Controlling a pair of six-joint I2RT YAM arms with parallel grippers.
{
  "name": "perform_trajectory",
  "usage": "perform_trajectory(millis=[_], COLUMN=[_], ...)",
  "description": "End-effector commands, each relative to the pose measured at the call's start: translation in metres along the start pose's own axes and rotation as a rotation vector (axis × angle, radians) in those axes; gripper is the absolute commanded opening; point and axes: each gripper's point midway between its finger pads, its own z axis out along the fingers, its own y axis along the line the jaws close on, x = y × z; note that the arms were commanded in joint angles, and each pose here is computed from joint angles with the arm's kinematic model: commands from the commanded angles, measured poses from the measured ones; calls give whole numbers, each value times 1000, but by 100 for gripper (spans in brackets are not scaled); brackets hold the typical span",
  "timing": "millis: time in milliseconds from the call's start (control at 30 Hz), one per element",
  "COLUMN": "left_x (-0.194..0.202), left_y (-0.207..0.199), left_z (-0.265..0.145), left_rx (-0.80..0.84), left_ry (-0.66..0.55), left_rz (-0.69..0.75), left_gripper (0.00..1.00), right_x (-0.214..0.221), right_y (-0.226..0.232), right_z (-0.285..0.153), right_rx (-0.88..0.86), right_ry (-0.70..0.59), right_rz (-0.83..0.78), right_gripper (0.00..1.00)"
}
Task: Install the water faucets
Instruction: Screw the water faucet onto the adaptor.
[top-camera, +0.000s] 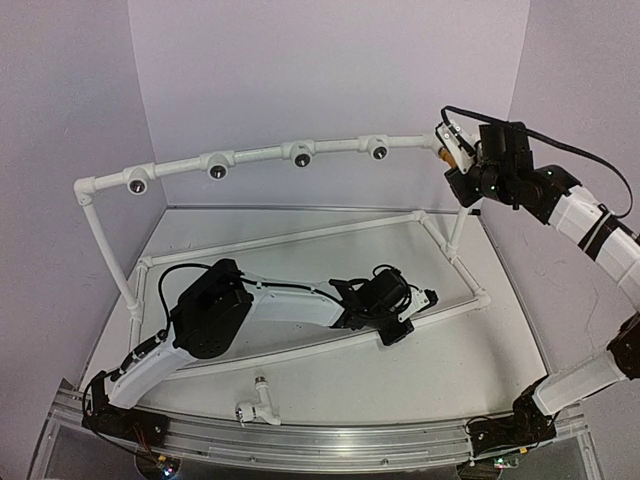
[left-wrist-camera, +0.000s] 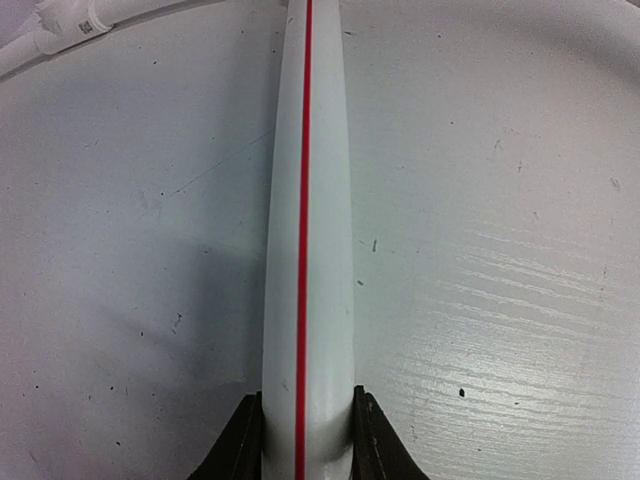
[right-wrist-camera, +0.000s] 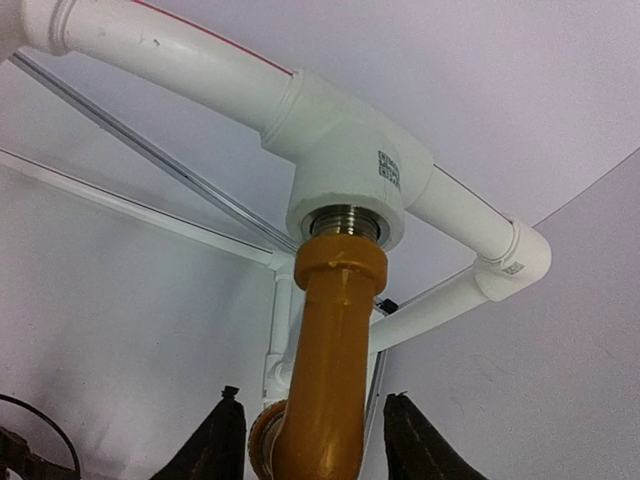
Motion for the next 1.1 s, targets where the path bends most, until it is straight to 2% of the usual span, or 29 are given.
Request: perform_trajectory(millis=[0, 167, 233, 633, 733, 833, 1067], left_x=[192, 193, 192, 194, 194, 193, 193], left_y=[-75, -74, -74, -75, -75, -75, -75], left_z=[22, 21, 21, 21, 21, 20, 21], left_rx=[205, 206, 205, 208, 207, 207, 208], left_ry=[535, 536, 535, 539, 538, 537, 537], left_rz=[12, 13, 12, 11, 12, 11, 12], left_gripper=[0, 0, 0, 0, 0, 0, 0], right_x=[-22, -29, -35, -60, -65, -61, -61], right_y=[-9, -3, -1, 18, 26, 24, 33], right_z=[1, 7, 6, -7, -6, -1, -4], right_rx=[27, -1, -23, -357, -414, -386, -586], right_ry=[-59, -82, -103, -202, -212, -200, -171], right_rz=[97, 141, 181, 696, 753, 735, 943], right_gripper=[34, 7, 0, 0, 0, 0, 0])
